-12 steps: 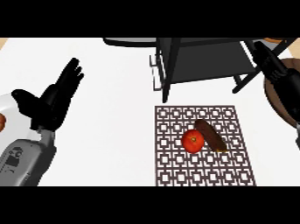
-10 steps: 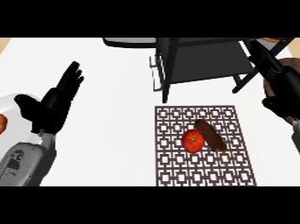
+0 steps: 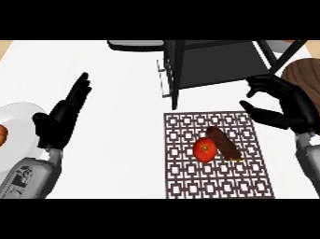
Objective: Pick the tomato from the placemat and place it in the tiered shelf
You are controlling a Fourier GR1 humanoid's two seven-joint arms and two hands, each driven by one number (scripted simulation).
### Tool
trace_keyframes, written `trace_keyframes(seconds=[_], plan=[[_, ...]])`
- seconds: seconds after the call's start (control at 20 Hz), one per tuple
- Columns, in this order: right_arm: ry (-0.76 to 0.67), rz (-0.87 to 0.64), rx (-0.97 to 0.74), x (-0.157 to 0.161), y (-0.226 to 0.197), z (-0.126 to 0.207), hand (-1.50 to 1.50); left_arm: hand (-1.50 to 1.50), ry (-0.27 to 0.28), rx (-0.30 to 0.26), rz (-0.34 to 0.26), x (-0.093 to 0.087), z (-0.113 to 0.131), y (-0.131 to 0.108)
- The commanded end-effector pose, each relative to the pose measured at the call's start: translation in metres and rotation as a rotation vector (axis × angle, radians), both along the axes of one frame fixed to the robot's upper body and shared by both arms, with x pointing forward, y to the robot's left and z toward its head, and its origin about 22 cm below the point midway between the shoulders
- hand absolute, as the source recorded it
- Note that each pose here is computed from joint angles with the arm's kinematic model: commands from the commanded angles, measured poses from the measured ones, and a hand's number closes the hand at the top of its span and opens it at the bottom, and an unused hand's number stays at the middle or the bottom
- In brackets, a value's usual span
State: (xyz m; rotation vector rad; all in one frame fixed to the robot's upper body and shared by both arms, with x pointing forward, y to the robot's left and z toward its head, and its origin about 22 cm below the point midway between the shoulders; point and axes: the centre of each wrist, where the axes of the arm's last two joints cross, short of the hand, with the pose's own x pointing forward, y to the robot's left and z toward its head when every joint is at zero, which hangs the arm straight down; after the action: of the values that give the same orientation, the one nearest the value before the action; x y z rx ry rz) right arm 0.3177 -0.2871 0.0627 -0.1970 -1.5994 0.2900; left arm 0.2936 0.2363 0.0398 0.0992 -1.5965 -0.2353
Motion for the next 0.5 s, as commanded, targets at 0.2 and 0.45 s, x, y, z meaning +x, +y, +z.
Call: trace_keyframes(seconds=[0.2, 0.45], plan=[[-0.198, -0.284, 0.155, -0.029, 0.013, -0.102, -1.5, 0.0, 0.007, 0.018, -0.011, -0.011, -0.022, -0.008], [-0.132, -0.004, 0.206, -0.028, -0.032, -0.095, -1.5, 0.0, 0.025, 0.029, -0.027, -0.014, -0.026, 0.003]])
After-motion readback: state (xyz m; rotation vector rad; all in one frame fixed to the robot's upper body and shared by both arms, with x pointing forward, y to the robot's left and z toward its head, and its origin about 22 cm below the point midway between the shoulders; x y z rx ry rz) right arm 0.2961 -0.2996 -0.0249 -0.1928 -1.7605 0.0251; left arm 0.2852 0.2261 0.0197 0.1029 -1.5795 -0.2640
